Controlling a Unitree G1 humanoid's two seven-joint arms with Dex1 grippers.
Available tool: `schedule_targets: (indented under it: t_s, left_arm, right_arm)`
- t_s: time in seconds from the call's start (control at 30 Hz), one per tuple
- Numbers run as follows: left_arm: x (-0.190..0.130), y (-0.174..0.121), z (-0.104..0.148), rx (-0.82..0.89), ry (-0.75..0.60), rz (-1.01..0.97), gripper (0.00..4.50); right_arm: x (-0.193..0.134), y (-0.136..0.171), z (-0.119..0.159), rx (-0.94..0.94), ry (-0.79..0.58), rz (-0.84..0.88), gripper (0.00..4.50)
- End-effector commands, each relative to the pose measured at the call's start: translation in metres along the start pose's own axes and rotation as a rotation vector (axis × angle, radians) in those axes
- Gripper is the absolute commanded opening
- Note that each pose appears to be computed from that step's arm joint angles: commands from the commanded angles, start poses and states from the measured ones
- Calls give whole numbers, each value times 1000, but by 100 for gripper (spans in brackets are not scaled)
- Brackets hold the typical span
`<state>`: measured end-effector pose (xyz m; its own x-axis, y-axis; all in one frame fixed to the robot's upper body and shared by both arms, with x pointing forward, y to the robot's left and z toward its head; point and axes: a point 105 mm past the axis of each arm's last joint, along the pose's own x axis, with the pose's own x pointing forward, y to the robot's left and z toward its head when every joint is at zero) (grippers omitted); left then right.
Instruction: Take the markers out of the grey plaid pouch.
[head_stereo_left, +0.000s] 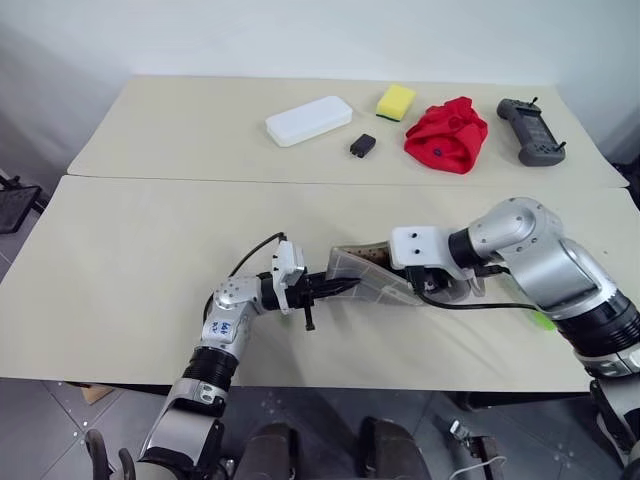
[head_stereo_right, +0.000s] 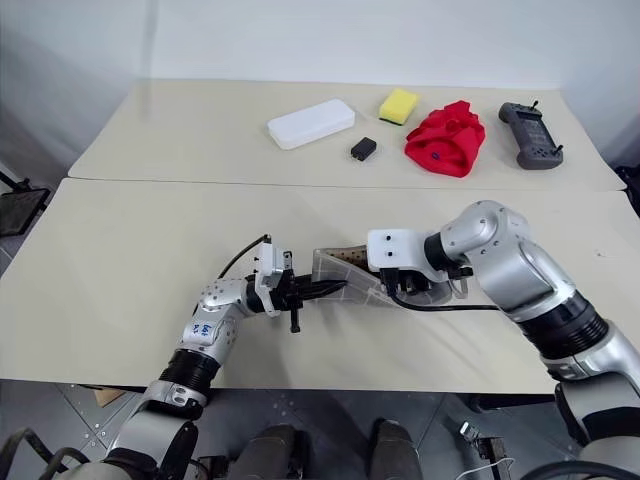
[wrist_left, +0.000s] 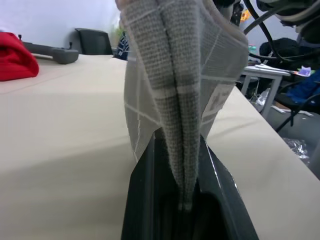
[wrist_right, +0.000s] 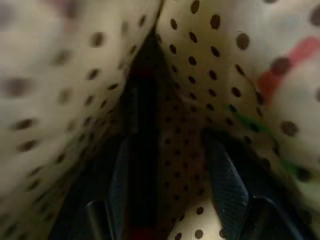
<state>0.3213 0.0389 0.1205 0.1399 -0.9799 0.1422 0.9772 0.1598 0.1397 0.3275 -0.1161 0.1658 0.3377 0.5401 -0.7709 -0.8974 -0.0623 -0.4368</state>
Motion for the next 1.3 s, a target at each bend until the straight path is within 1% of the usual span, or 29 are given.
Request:
schedule_targets:
  t_s: [0.03, 0.2, 0.27, 0.33, 0.47, 0.67, 0.77, 0.87, 0.9, 1.07, 1.2, 1.3]
  left_arm:
    - [-1, -2, -2, 5, 8, 1, 0]
    - [-1, -2, -2, 6, 7, 3, 0]
    - [-1, -1, -1, 8, 4, 7, 0]
    - [-1, -1, -1, 10, 1, 13, 0]
    - [-1, -1, -1, 12, -3, 17, 0]
    - [-4, -3, -2, 11, 1, 16, 0]
    - [-4, -4, -1, 17, 0, 11, 0]
    - [-5, -7, 1, 26, -1, 2, 0]
    - [-7, -8, 1, 34, 1, -1, 0]
    - [-12, -11, 1, 63, 9, 12, 0]
    - [-14, -11, 4, 100, 4, 38, 0]
    - [-17, -11, 5, 135, 5, 60, 0]
  right_arm:
    - [10, 7, -2, -30, 34, 29, 233]
    - [13, 23, -4, -9, 55, 124, 233]
    - [12, 34, -4, 4, 57, 176, 233]
    - [14, 41, -12, -15, 108, 198, 233]
    - [30, 28, -21, 12, 137, 99, 233]
    - [38, 30, -27, 33, 155, 99, 233]
    - [38, 29, -27, 29, 150, 87, 171]
    - [36, 25, -20, 21, 103, 57, 80]
    - [33, 21, -15, 16, 73, 32, 59]
    - [14, 5, 2, -16, -42, -60, 59]
    - [1, 6, 6, -31, -141, -67, 59]
    - [-13, 9, 7, -53, -283, -70, 59]
